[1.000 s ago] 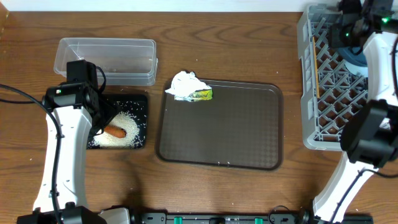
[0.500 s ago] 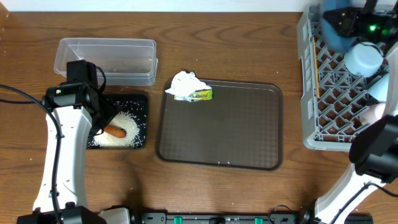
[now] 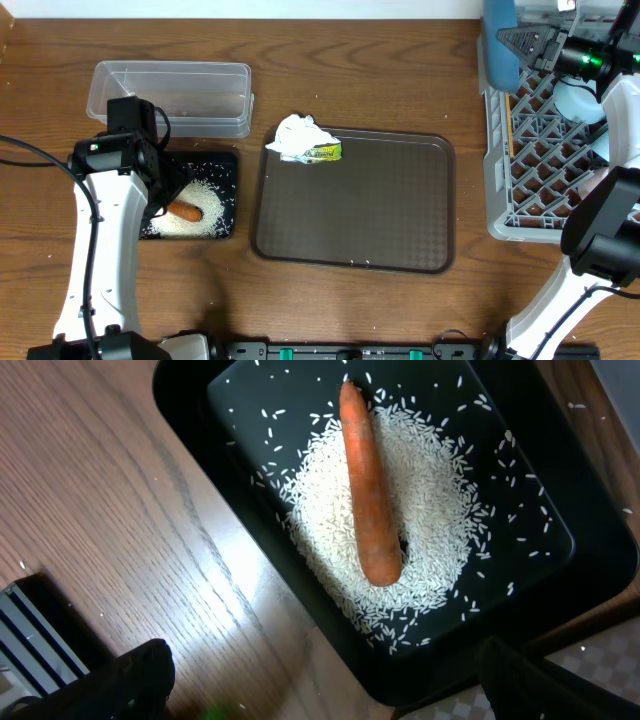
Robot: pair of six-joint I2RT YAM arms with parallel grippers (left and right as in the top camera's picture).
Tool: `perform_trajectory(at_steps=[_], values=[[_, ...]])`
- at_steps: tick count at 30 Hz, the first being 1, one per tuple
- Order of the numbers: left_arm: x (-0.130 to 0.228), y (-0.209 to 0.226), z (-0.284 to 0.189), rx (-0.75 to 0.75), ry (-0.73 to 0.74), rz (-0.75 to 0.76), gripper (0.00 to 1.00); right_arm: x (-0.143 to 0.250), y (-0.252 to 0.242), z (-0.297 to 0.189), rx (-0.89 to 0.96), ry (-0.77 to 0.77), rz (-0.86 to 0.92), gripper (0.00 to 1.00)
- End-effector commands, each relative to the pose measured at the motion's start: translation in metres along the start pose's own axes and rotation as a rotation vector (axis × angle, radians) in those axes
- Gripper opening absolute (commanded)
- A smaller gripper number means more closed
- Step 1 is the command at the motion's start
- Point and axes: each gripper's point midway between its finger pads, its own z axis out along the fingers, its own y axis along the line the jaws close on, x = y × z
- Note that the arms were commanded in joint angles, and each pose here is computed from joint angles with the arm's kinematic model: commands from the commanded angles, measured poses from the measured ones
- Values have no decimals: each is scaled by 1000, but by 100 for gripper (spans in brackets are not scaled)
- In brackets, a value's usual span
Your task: Sort waste into correct bins and load items into the dishwasher rack
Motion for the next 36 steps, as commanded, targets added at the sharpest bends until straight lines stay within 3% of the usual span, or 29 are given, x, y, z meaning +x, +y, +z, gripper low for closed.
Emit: perform_trajectory(at_steps=[1,22,36], values=[[-5,2,-2,-9,-19,-10,99,1,13,2,-82,9,61,1],[-5,2,-2,-9,-20,-10,99,33,-37,-45,10,-58,238,1],[-5,2,-2,-9,-19,-10,99,26,-28,-61,-72,-83,292,1]])
